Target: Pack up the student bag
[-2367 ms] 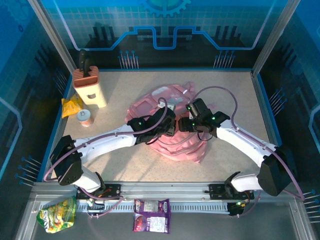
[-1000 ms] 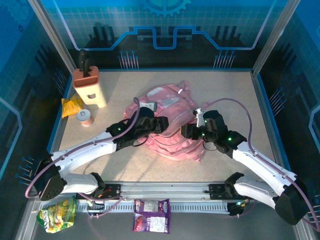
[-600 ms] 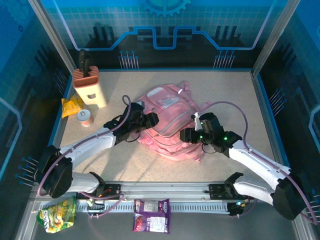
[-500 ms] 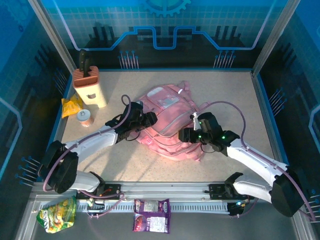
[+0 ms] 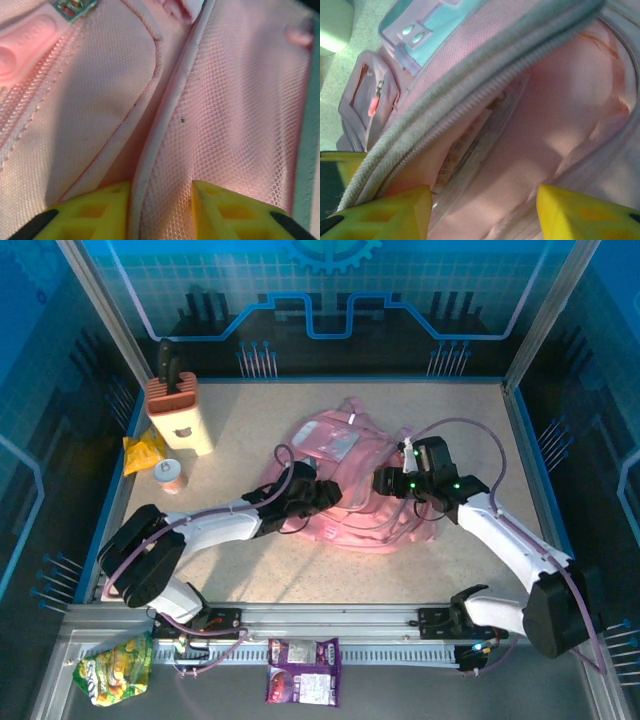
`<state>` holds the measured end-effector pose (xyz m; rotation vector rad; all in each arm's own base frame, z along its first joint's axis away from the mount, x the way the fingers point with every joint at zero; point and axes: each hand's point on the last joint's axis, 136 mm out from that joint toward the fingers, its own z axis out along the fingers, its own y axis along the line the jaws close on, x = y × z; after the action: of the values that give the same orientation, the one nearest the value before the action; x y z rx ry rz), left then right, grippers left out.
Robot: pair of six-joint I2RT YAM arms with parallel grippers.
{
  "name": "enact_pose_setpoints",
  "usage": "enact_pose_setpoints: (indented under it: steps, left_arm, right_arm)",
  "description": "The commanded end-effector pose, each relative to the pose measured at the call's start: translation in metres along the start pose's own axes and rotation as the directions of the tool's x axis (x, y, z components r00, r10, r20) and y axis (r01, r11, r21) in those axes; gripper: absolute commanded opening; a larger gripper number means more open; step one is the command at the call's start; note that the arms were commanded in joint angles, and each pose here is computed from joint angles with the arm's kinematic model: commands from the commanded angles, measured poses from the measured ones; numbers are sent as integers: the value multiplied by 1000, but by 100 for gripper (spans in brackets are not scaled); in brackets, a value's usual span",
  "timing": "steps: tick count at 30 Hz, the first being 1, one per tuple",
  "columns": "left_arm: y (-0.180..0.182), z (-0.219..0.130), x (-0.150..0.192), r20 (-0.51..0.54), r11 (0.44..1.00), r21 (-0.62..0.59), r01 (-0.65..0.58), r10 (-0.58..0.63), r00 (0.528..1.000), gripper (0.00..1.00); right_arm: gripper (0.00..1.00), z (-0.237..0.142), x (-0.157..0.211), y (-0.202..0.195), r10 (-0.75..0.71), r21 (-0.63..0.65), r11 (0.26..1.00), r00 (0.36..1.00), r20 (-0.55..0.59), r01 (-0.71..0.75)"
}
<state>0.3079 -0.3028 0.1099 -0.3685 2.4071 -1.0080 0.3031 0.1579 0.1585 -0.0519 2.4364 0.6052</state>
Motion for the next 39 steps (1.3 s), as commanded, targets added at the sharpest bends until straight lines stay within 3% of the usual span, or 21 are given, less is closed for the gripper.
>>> enact_pose_setpoints:
  steps: [1, 4, 10, 15, 20, 29, 39]
  left_arm:
    - [-56, 1, -1, 11, 987, 161, 7, -9, 1000, 29]
    - [-66, 5, 6, 15, 983, 181, 16, -19, 1000, 24]
    - [-71, 9, 10, 26, 977, 207, 45, -51, 998, 13]
    - [-80, 10, 16, 29, 974, 223, 37, -44, 999, 8]
    - [-85, 11, 20, 26, 973, 230, 34, -41, 999, 6]
    - [-90, 9, 23, 28, 973, 229, 20, -27, 999, 5]
    - [-89, 9, 25, 30, 976, 219, 15, -22, 999, 6]
  right_arm:
    - [62, -31, 3, -2, -38, 68, 997, 999, -22, 40]
    - [65, -46, 21, -28, -16, 222, 974, 996, -83, 34]
    - [68, -71, 48, -37, -30, 307, 950, 994, -106, 61]
    - [61, -65, 75, -15, -66, 270, 957, 988, -139, 102]
    - [58, -47, 97, 4, -50, 248, 966, 995, -86, 70]
    - [50, -24, 93, 28, 50, 210, 977, 999, 1, -49]
    - [54, -2, 82, 28, 119, 277, 952, 991, 68, -133]
